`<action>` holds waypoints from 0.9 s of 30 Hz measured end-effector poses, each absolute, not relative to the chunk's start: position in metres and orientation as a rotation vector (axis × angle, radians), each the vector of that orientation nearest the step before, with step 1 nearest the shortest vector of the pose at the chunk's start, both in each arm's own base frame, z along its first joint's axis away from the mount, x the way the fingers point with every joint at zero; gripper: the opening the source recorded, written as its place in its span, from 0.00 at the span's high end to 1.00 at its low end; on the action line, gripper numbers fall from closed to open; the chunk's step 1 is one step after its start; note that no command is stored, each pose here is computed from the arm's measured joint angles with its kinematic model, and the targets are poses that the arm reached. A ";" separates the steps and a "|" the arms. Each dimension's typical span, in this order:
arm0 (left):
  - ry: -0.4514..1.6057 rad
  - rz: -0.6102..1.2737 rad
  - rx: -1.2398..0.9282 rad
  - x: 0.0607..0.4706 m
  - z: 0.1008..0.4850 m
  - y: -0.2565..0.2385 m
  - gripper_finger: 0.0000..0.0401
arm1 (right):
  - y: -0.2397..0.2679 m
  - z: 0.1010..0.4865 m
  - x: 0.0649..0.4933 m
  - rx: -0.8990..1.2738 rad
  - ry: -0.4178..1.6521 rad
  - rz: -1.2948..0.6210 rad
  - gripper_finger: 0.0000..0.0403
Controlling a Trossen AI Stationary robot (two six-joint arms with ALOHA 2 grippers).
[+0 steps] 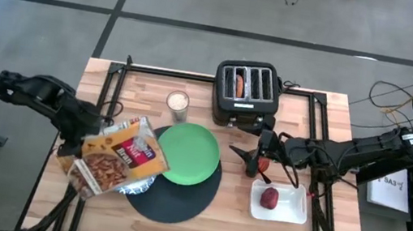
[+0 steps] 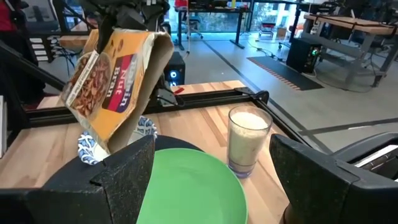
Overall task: Arrange a breakfast setting
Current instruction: Pour the cereal from the cereal box into the white bowl
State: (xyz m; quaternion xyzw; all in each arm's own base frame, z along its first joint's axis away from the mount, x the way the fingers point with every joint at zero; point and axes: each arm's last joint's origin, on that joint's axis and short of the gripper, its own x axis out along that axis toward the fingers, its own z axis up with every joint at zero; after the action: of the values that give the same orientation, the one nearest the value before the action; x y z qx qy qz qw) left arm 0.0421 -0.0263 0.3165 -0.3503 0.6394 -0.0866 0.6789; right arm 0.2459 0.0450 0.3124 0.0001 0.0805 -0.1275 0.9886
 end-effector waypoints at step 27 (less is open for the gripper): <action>1.547 -0.165 -1.265 -0.001 0.313 -0.020 0.99 | 0.045 0.305 0.245 -0.019 0.185 -0.236 0.23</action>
State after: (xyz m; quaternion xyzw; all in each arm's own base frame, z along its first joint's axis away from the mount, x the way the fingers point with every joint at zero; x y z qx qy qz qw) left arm -0.0008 -0.0204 0.3129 -0.5318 0.6503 -0.0693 0.5381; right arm 0.2454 0.0454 0.3047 -0.0097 0.0924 -0.1173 0.9887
